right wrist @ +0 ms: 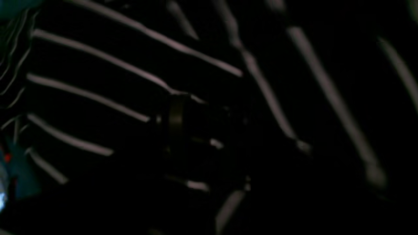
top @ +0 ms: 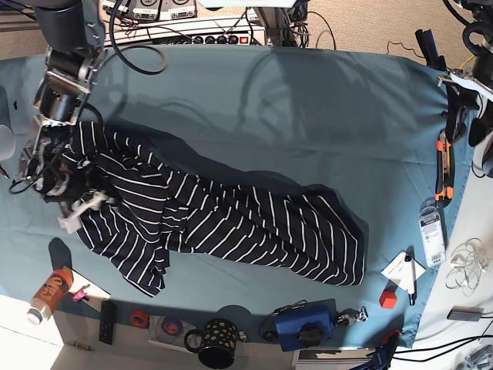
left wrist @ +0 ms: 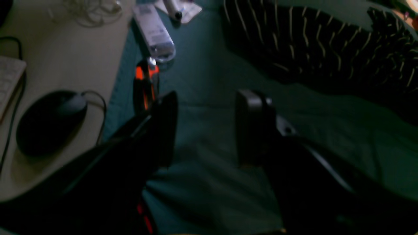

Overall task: Layout the t-shirt on the table in an organized manner, then fold the t-shirt properly
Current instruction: 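Grasp the shirt end with the left gripper and pull it outward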

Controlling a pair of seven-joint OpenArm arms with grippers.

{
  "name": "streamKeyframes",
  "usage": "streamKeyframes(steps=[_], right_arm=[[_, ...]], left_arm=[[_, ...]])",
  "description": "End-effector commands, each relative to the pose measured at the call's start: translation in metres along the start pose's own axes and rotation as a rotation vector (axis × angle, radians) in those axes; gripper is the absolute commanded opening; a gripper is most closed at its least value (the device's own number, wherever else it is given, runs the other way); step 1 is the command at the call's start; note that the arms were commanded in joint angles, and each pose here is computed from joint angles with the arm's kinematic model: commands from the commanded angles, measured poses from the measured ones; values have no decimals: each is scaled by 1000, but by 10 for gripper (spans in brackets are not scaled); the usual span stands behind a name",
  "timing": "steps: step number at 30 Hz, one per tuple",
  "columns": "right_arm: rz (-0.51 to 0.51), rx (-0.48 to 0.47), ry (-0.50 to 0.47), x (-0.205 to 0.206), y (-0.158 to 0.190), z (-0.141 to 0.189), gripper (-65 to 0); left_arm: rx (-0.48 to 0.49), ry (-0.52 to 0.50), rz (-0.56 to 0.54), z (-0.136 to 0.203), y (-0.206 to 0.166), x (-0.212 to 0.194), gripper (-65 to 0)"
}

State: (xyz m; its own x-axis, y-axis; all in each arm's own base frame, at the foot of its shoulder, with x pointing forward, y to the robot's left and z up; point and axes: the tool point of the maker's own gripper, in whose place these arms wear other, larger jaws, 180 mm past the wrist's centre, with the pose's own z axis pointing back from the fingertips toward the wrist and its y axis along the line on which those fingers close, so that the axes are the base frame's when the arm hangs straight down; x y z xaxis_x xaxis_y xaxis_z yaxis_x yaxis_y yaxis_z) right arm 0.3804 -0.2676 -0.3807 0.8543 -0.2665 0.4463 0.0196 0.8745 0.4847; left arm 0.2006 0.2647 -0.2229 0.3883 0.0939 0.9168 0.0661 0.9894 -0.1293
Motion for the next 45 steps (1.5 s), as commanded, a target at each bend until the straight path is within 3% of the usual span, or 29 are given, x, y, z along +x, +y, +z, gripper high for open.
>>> streamKeyframes(steps=[1,3,7,8,12,20,26,31,35,40,45], right_arm=[[20,46,-26,14,15,2,-449],[21,103,-30,12,31,-6,-456],[59,151,-26,7,48,-16,-636],[74,160,-29,8,50,-17,-650],[148,162,-85,23,59,-7,-650],[370,135,-324,82,102,51,-650],[472,107,-385,95,121,79,-650],[399,55,-433,101,95,98,-650],[300,-31,-492,104,56,124,-650],[240,-115,-499,88,13,150,-650],[196,-100,-522,67,-8,171,-650]], left_arm=[[-11,-52,-17,1,-2,14,-378],[-11,-52,-17,2,-2,14,-378],[-11,-48,-17,1,-2,13,-378],[-11,-48,-17,1,-2,13,-378],[-11,-49,-17,1,-2,13,-378],[-11,-49,-17,1,-2,13,-378],[-25,-50,-17,-1,-6,13,-378],[-134,1,-62,-29,-43,-1,-378],[-219,-59,-155,-57,-86,4,-378],[-166,-77,-252,-98,-106,19,-378],[-204,-9,-224,-143,-119,3,-378]])
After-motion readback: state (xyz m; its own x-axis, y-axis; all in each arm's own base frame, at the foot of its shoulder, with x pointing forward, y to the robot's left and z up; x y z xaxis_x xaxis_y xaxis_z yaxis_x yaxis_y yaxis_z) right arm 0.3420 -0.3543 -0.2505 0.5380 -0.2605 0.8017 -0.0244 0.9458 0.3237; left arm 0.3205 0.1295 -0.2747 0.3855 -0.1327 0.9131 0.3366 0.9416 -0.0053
